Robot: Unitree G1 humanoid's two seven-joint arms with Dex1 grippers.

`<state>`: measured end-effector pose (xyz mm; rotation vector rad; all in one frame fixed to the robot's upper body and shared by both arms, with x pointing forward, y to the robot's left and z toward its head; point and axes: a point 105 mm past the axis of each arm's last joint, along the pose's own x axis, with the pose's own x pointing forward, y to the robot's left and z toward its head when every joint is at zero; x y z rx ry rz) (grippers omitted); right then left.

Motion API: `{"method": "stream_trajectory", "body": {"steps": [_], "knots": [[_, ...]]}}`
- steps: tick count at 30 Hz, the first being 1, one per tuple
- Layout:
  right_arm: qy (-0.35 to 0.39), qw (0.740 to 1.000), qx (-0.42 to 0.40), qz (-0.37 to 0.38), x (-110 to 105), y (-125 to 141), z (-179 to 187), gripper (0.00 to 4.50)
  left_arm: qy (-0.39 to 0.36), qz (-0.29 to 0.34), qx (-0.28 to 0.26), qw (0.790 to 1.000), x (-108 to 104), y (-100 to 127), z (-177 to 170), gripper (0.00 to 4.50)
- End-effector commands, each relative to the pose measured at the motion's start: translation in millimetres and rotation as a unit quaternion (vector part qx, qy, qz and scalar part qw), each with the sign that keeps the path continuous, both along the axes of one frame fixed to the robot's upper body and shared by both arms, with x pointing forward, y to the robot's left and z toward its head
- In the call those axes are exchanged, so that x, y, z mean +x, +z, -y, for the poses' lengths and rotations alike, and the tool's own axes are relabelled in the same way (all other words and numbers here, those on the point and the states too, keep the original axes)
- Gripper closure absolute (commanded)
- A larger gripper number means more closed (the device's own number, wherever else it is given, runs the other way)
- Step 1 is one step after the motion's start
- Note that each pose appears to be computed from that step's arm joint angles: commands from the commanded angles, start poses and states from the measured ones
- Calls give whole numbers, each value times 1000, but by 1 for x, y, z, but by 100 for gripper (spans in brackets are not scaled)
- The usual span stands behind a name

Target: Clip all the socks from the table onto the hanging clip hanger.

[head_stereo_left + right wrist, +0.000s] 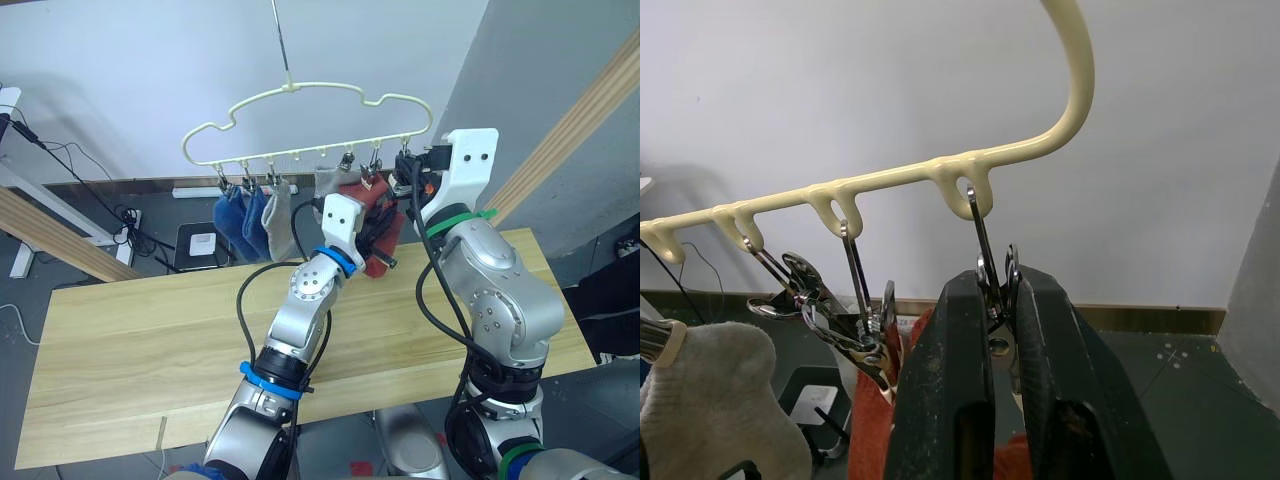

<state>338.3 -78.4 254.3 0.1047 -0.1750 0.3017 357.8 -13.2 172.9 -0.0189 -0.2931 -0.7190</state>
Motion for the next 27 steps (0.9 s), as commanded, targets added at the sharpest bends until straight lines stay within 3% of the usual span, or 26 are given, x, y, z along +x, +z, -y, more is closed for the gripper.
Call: {"method": "stream_trajectory", "body": {"steps": [1, 27], "knots": [[3, 999, 10, 35, -8, 15, 0, 449, 1, 32, -21, 999, -5, 16, 7, 450], [6, 1000, 12, 22, -10, 10, -4, 449, 31, 22, -44, 998, 3, 23, 15, 450]]}}
